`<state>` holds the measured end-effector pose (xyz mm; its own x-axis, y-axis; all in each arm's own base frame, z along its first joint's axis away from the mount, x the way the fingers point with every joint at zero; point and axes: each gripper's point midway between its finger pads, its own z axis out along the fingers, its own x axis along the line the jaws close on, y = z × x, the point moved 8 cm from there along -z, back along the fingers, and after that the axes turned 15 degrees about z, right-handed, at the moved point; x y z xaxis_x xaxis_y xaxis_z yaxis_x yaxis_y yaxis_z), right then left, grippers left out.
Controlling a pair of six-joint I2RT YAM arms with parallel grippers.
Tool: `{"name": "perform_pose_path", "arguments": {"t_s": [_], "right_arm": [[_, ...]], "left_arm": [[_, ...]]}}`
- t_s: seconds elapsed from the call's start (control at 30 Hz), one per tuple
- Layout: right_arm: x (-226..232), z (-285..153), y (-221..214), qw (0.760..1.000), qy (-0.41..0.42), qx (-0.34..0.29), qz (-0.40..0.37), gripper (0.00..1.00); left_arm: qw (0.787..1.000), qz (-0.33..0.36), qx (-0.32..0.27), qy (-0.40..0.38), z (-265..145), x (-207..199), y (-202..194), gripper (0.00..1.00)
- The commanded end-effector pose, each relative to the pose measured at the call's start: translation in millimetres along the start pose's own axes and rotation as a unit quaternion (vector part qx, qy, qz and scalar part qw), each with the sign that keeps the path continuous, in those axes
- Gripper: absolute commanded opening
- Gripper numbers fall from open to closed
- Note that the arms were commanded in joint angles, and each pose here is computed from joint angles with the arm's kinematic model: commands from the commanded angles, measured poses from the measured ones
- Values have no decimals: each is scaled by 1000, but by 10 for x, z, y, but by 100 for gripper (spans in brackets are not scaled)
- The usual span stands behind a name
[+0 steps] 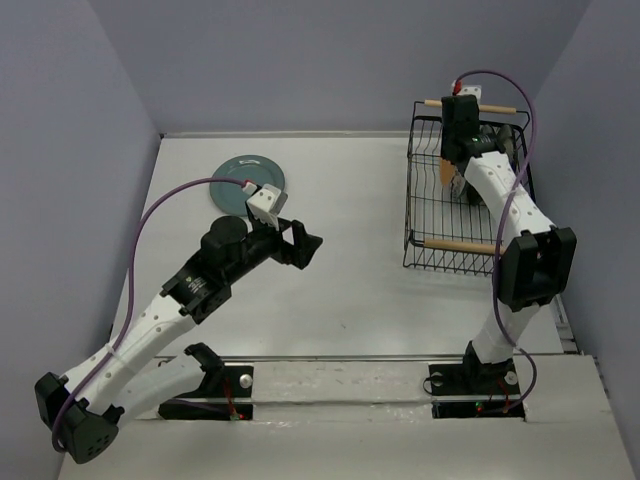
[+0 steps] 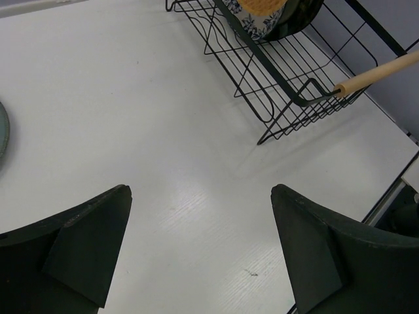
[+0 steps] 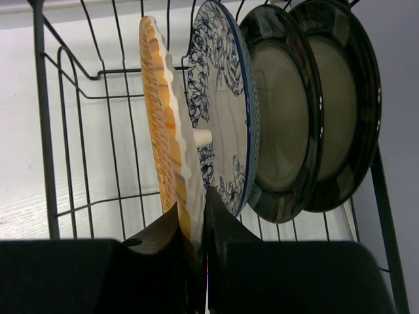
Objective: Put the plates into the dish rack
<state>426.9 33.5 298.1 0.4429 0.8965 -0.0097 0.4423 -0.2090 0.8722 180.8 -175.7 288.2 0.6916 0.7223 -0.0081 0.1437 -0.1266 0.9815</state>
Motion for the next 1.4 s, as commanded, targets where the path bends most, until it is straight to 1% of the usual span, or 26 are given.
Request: {"name": "perform_pose_path", "arguments": {"t_s": [0.0,0.17,0.53,0.9,0.93,1.0,1.03,1.1,1.13,1.2,1.23,1.37], "right_arm": [[-51,91,328,998,13,-41,50,7],[-6,385,226,999,18,-19,48,7],[34,775,-20,999,17,21,40,7],[81,1001,-247,998,23,52,37,7],[85,1017,-267,998,22,54,37,8],[81,1025,-300,997,19,58,40,17],[81,1016,-295,997,21,58,41,28],[85,1001,-281,997,25,57,41,38],[81,983,-264,997,26,55,43,48],[74,951,-227,997,27,51,43,57],[67,917,-189,997,30,47,45,64],[79,754,-38,996,61,35,54,74]], "left_arm": [[999,14,-33,18,-20,29,198,99],[999,15,-31,28,-10,50,189,99],[999,17,-14,34,69,67,122,99],[999,17,0,41,131,86,66,99],[999,17,-1,42,134,88,71,99],[999,15,2,41,145,85,56,99],[999,14,4,41,151,85,47,99],[998,10,8,59,172,123,31,99],[998,4,12,65,181,136,17,99],[997,-2,18,78,202,185,-4,99],[996,-8,20,83,214,206,-3,99],[994,-34,28,102,259,329,-38,99]]}}
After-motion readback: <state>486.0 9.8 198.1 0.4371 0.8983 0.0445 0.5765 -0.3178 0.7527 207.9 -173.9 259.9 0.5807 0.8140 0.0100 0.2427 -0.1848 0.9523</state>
